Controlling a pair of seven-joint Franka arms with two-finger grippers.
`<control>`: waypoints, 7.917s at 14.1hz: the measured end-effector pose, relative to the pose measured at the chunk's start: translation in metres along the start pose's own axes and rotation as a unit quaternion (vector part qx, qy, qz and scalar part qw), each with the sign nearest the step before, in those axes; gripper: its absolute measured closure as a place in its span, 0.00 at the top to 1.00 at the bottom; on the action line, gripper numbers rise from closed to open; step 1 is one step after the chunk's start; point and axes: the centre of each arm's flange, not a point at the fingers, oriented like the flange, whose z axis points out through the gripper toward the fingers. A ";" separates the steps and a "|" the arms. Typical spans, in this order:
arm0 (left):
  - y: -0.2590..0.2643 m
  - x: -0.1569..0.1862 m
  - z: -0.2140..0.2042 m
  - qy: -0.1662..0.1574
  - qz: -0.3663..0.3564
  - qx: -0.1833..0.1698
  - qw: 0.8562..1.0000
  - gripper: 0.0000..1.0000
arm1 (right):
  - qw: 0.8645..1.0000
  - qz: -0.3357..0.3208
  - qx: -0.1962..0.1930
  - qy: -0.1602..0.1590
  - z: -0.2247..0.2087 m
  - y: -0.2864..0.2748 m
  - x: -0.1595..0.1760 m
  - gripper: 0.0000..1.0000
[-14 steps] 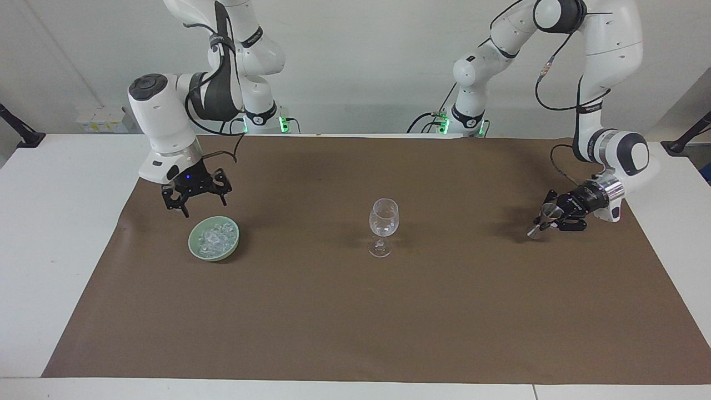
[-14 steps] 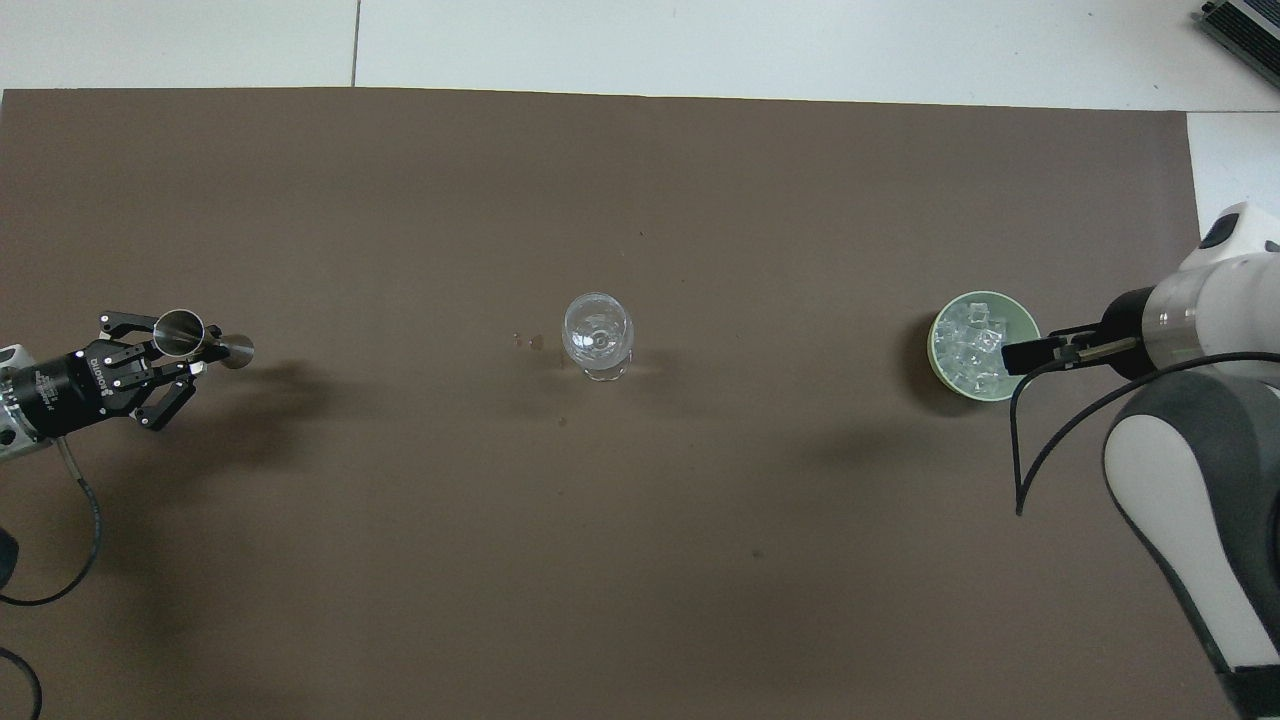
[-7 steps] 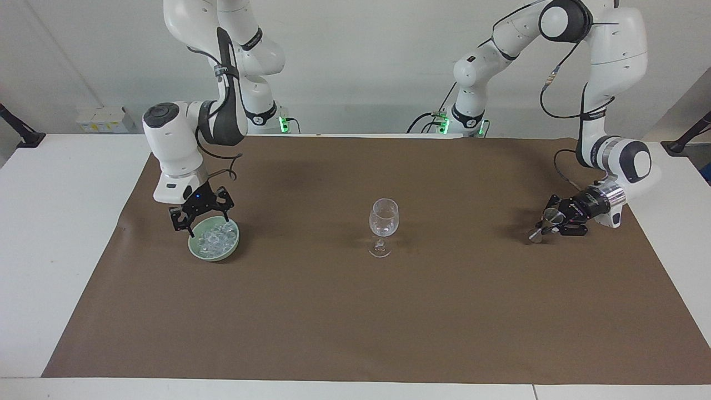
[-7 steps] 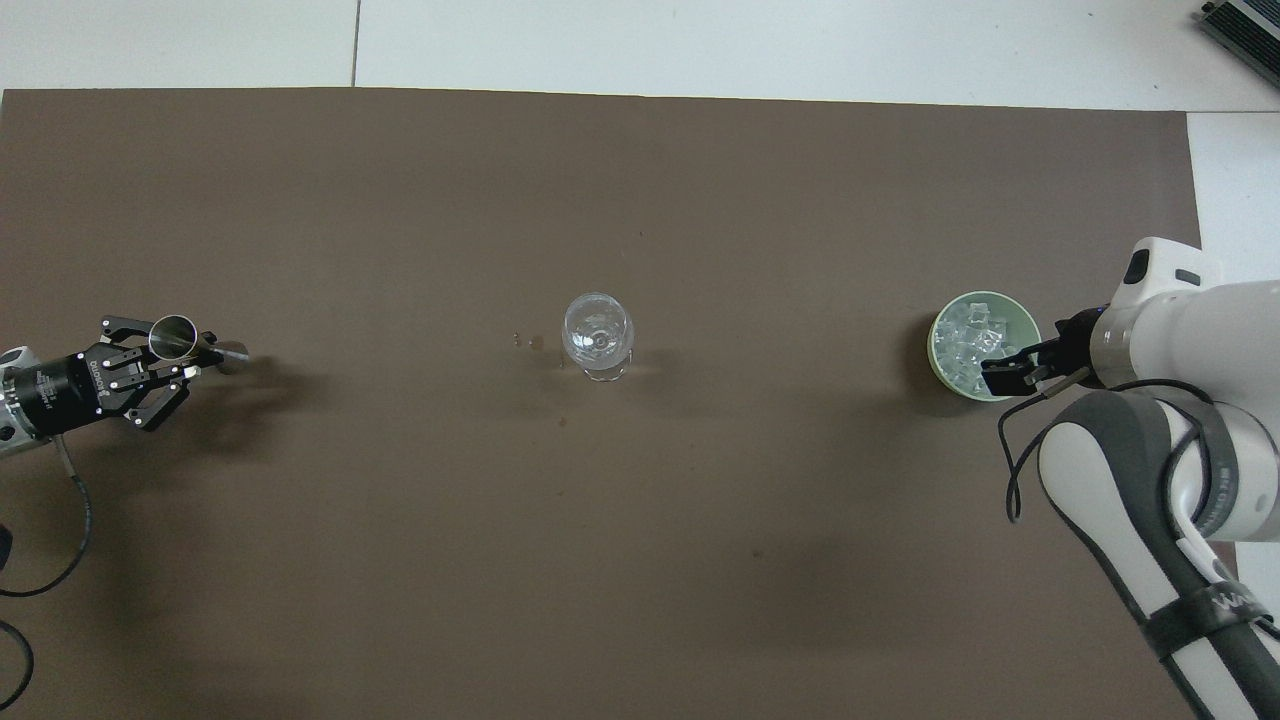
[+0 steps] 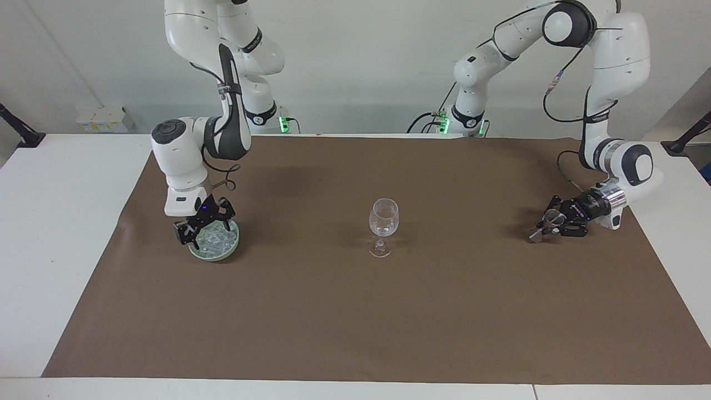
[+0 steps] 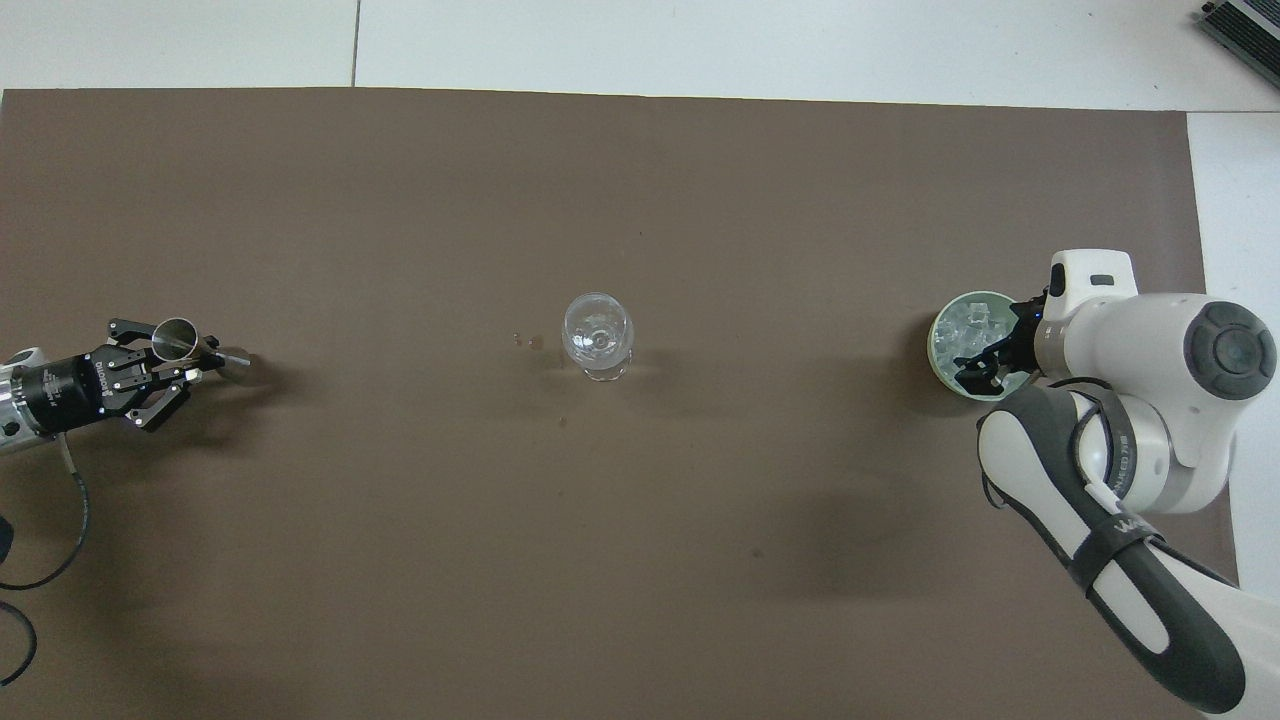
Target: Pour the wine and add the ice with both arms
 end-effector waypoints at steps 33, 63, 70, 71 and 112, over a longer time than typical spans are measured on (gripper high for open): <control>0.003 0.011 -0.006 -0.006 -0.004 0.012 1.000 1.00 | 0.998 0.061 0.024 -0.020 -0.046 0.013 0.014 0.22; 0.000 -0.305 0.033 0.320 0.389 0.208 0.838 1.00 | 0.840 0.510 0.151 0.105 -0.206 -0.219 0.254 0.22; -0.038 -0.366 0.077 0.385 0.550 0.339 0.659 1.00 | 0.838 0.510 0.164 0.104 -0.188 -0.251 0.270 0.22; -0.040 -0.367 0.078 0.383 0.567 0.355 0.637 1.00 | 0.838 0.510 0.164 0.103 -0.185 -0.252 0.271 0.22; -0.053 -0.389 0.121 0.371 0.677 0.476 0.421 1.00 | 0.856 0.514 -0.015 0.055 -0.227 -0.090 0.188 1.00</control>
